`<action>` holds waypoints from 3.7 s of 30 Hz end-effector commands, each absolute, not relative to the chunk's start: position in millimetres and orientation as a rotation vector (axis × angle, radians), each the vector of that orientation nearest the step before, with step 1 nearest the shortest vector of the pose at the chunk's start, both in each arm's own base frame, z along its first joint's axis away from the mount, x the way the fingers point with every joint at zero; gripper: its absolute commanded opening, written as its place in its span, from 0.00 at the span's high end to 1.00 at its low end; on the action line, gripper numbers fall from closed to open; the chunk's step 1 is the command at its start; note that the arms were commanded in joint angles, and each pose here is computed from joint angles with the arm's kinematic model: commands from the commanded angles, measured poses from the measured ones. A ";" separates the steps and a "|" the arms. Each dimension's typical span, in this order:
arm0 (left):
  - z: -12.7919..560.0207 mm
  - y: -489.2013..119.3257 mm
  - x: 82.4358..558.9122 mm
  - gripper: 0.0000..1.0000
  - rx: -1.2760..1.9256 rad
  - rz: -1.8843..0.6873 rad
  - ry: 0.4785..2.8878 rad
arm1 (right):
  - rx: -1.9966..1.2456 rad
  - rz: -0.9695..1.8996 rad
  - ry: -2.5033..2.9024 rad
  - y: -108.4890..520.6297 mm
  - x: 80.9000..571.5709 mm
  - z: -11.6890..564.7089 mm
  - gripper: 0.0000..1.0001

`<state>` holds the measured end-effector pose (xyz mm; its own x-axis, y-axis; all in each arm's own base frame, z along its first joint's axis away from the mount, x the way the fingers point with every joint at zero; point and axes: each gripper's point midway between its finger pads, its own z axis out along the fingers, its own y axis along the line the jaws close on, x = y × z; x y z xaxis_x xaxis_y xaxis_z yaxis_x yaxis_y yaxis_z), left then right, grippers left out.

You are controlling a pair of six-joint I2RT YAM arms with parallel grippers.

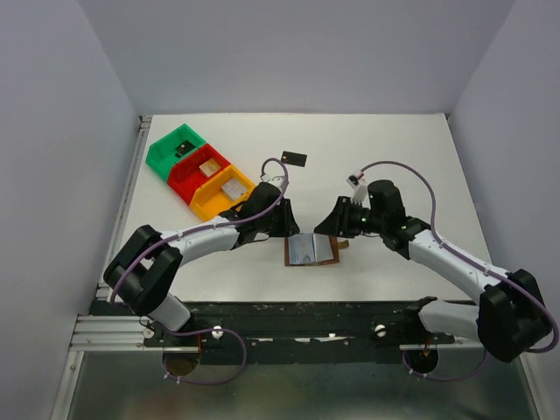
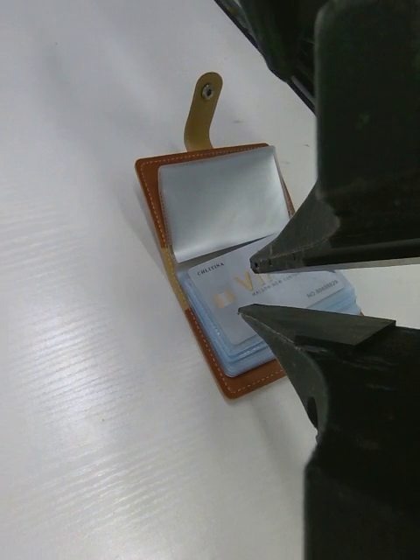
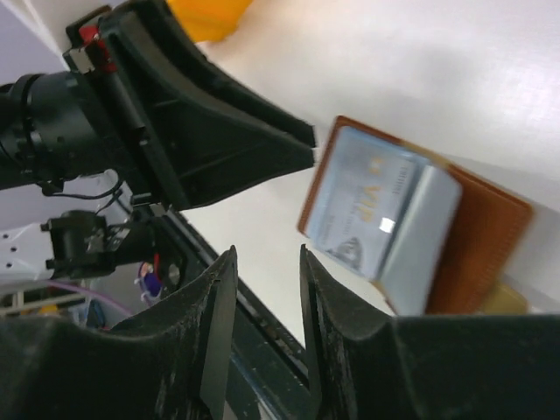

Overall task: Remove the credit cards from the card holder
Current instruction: Remove the credit card from the card holder.

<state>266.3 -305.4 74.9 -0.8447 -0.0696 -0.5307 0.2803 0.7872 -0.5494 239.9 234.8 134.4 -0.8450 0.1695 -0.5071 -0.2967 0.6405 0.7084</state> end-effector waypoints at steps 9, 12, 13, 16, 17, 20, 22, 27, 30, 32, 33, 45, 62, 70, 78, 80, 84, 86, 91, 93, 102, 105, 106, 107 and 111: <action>52.9 -289.0 263.5 0.80 0.141 -0.760 2.478 | -0.165 1.368 2.419 283.6 233.4 92.8 0.59; 48.4 -288.3 263.7 0.83 0.140 -0.751 2.489 | -0.155 1.339 2.460 281.6 233.1 78.3 0.59; 45.6 -287.7 263.0 0.83 0.140 -0.746 2.497 | -0.149 1.321 2.473 280.0 233.4 74.0 0.59; 41.6 -286.8 261.7 0.85 0.143 -0.741 2.506 | -0.142 1.266 2.507 274.3 233.3 62.8 0.59; 40.2 -287.2 260.5 0.85 0.146 -0.743 2.510 | -0.140 1.245 2.520 272.2 232.3 58.7 0.59; 36.0 -287.4 259.3 0.87 0.142 -0.749 2.520 | -0.119 1.190 2.553 265.8 232.4 48.8 0.59; 33.8 -287.5 258.6 0.87 0.142 -0.750 2.525 | -0.112 1.156 2.571 261.6 231.8 42.9 0.58; 28.1 -287.3 256.6 0.88 0.143 -0.744 2.542 | -0.107 1.108 2.607 255.4 230.1 29.9 0.58; 25.4 -286.8 255.1 0.88 0.142 -0.744 2.549 | -0.102 1.105 2.617 254.8 229.0 24.8 0.58; 24.2 -286.4 254.7 0.89 0.140 -0.744 2.551 | -0.099 1.097 2.623 254.2 229.3 22.2 0.58; 23.7 -286.3 254.6 0.89 0.140 -0.743 2.553 | -0.095 1.093 2.627 253.5 229.6 21.3 0.58; 18.0 -284.3 253.0 0.90 0.126 -0.734 2.564 | -0.115 1.000 2.616 242.3 232.5 22.6 0.53; 59.0 -280.9 263.1 0.90 0.102 -0.745 2.438 | -0.114 1.008 2.628 243.1 230.9 22.2 0.54; 55.7 -306.3 258.6 0.90 0.202 -0.847 2.452 | -0.103 1.071 2.615 250.5 231.5 24.0 0.55; 36.5 -306.2 255.4 0.90 0.209 -0.823 2.509 | -0.095 1.114 2.601 254.5 230.8 27.3 0.57; 30.6 -304.8 254.5 0.90 0.207 -0.808 2.528 | -0.093 1.126 2.593 255.7 230.8 28.8 0.58; 23.1 -302.8 253.0 0.91 0.202 -0.789 2.552 | -0.085 1.160 2.577 258.6 231.1 33.2 0.59; 19.9 -301.3 252.6 0.91 0.199 -0.779 2.560 | -0.083 1.165 2.575 259.1 230.2 33.8 0.60; 14.7 -297.1 251.4 0.92 0.190 -0.751 2.576 | -0.065 1.172 2.554 257.6 231.9 38.8 0.61; 13.7 -295.5 251.5 0.92 0.184 -0.741 2.577 | -0.057 1.168 2.544 256.3 233.1 40.9 0.61; 11.7 -292.3 250.6 0.93 0.174 -0.725 2.584 | -0.021 1.219 2.507 253.9 235.7 45.3 0.64; 10.9 -292.3 249.8 0.93 0.176 -0.723 2.587 | -0.013 1.248 2.494 255.1 235.5 46.8 0.64; 11.0 -292.2 250.0 0.93 0.173 -0.725 2.587 | -0.012 1.255 2.486 255.5 236.2 47.9 0.64; 10.5 -291.8 249.6 0.93 0.173 -0.724 2.589 | -0.008 1.265 2.484 255.6 236.2 48.5 0.64; 8.7 -291.6 248.3 0.94 0.168 -0.727 2.594 | -0.008 1.306 2.456 258.3 237.4 52.6 0.64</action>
<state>259.3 -303.2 31.5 -0.8713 -0.0269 -0.4901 0.2618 0.8191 -0.5105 235.3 252.2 40.9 -0.9433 0.1523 -0.2951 -0.1373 0.6304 0.7640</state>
